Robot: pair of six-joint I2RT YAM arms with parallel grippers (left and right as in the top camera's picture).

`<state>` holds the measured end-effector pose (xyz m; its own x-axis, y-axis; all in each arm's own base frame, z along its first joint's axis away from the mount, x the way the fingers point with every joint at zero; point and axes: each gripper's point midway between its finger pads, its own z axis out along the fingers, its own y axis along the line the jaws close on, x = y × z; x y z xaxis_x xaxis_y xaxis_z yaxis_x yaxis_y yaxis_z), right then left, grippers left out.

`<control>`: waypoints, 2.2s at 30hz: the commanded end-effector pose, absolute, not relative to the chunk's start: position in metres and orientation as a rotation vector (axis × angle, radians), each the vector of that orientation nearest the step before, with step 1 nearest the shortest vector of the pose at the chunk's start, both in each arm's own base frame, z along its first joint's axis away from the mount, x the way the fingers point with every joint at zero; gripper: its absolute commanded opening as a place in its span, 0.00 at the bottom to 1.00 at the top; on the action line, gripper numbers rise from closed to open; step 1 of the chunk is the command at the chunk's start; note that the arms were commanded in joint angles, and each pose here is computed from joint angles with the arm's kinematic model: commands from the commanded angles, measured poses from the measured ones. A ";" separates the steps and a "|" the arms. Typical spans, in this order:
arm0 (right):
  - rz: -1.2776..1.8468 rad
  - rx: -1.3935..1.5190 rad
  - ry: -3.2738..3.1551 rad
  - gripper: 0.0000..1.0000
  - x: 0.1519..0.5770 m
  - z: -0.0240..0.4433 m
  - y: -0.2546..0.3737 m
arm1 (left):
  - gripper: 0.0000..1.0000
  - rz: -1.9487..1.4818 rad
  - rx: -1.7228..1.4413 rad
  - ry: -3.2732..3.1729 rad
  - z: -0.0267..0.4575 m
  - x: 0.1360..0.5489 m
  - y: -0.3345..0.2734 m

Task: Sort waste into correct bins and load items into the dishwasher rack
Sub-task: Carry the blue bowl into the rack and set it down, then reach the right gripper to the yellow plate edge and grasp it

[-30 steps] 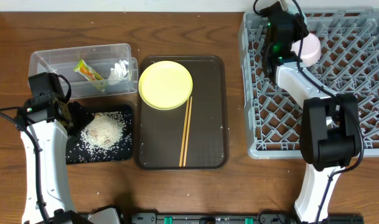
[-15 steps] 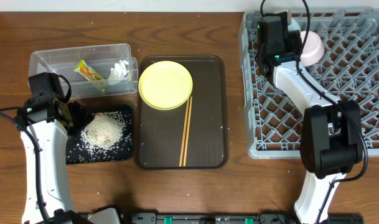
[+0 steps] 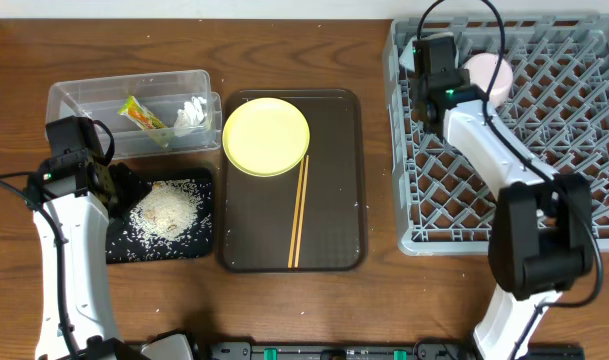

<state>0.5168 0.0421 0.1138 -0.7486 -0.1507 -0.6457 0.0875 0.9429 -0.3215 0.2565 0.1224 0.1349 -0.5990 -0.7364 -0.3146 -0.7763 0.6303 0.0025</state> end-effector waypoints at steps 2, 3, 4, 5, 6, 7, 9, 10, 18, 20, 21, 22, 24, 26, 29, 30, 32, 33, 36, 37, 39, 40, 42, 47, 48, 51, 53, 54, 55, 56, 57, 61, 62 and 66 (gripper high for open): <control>-0.208 -0.072 2.363 0.22 0.505 0.147 0.078 | 0.83 0.199 -1.245 2.547 0.139 0.257 0.124; -0.185 -0.082 2.372 0.22 0.501 0.149 0.080 | 0.82 0.199 -1.245 2.546 0.139 0.257 0.124; -0.163 -0.070 2.383 0.22 0.497 0.151 0.082 | 0.82 0.199 -1.245 2.547 0.139 0.257 0.124; -0.145 -0.055 2.392 0.22 0.494 0.152 0.083 | 0.83 0.199 -1.245 2.547 0.139 0.257 0.124; -0.119 -0.040 2.407 0.22 0.489 0.153 0.084 | 0.82 0.199 -1.245 2.546 0.139 0.257 0.124; -0.092 -0.026 2.418 0.19 0.485 0.154 0.086 | 0.82 0.199 -1.245 2.547 0.139 0.257 0.124; -0.002 -0.010 2.445 0.15 0.477 0.155 0.095 | 0.82 0.199 -1.245 2.547 0.139 0.257 0.124; 0.051 -0.015 2.460 0.13 0.473 0.156 0.102 | 0.82 0.199 -1.245 2.547 0.139 0.257 0.124; 0.201 0.281 2.621 0.01 0.437 0.138 0.107 | 0.83 0.199 -1.245 2.547 0.139 0.257 0.124; 0.147 0.300 2.616 0.01 0.437 0.136 0.100 | 0.83 0.199 -1.245 2.546 0.139 0.257 0.124; 0.114 0.296 2.600 0.01 0.439 0.138 0.096 | 0.83 0.199 -1.245 2.546 0.139 0.257 0.124; 0.080 0.245 2.568 0.01 0.446 0.142 0.093 | 0.83 0.199 -1.245 2.546 0.139 0.257 0.124; 0.029 0.111 2.490 0.01 0.463 0.154 0.092 | 0.83 0.199 -1.245 2.547 0.139 0.257 0.124; -0.042 -0.006 2.355 0.01 0.488 0.176 0.090 | 0.83 0.199 -1.245 2.546 0.139 0.257 0.124; -0.146 -0.146 2.145 0.01 0.521 0.216 0.087 | 0.83 0.199 -1.245 2.546 0.139 0.257 0.124; -0.169 -0.189 2.078 0.01 0.529 0.229 0.088 | 0.83 0.199 -1.245 2.546 0.139 0.257 0.124; -0.177 -0.184 1.985 0.01 0.541 0.250 0.085 | 0.83 0.199 -1.245 2.547 0.139 0.257 0.124; -0.161 -0.158 1.955 0.01 0.544 0.257 0.083 | 0.83 0.199 -1.245 2.546 0.139 0.257 0.124; -0.089 -0.099 1.944 0.01 0.547 0.260 0.079 | 0.83 0.199 -1.245 2.547 0.139 0.257 0.124; -0.060 -0.097 1.960 0.01 0.546 0.257 0.080 | 0.83 0.199 -1.245 2.547 0.139 0.257 0.124; -0.033 -0.121 1.994 0.01 0.543 0.247 0.082 | 0.83 0.199 -1.245 2.547 0.139 0.257 0.124; -0.031 -0.125 2.008 0.01 0.542 0.242 0.082 | 0.83 0.199 -1.245 2.547 0.139 0.257 0.124; -0.041 -0.125 2.033 0.01 0.538 0.227 0.080 | 0.83 0.199 -1.245 2.547 0.139 0.257 0.124; -0.065 -0.131 2.111 0.01 0.524 0.187 0.075 | 0.83 0.200 -1.245 2.546 0.139 0.257 0.124; -0.074 -0.130 2.126 0.01 0.522 0.179 0.073 | 0.83 0.200 -1.245 2.546 0.139 0.257 0.124; -0.092 -0.127 2.149 0.01 0.517 0.168 0.070 | 0.83 0.199 -1.245 2.546 0.139 0.257 0.124; -0.092 -0.131 2.143 0.01 0.517 0.170 0.071 | 0.83 0.199 -1.245 2.546 0.139 0.257 0.124; -0.088 -0.131 2.128 0.01 0.518 0.175 0.072 | 0.83 0.199 -1.245 2.546 0.139 0.257 0.124; -0.071 -0.134 2.096 0.01 0.521 0.183 0.077 | 0.83 0.199 -1.245 2.546 0.139 0.257 0.124; -0.031 -0.148 2.061 0.01 0.522 0.194 0.086 | 0.83 0.200 -1.245 2.546 0.139 0.257 0.124; 0.023 -0.179 2.024 0.01 0.523 0.206 0.099 | 0.83 0.199 -1.245 2.546 0.139 0.257 0.124; 0.330 -0.400 1.900 0.16 0.504 0.250 0.177 | 0.83 0.199 -1.245 2.546 0.139 0.257 0.124; 0.411 -0.466 1.882 0.24 0.493 0.254 0.198 | 0.83 0.199 -1.245 2.546 0.139 0.257 0.124; 0.621 -0.589 1.961 0.95 0.452 0.234 0.259 | 0.83 0.199 -1.245 2.546 0.139 0.257 0.124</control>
<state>0.4866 0.2054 0.2260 -0.3969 -0.1463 -0.9061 -0.4778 0.8759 0.0679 0.2566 0.1220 0.1349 -0.5993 -0.7367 -0.3132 -0.7759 0.6308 0.0008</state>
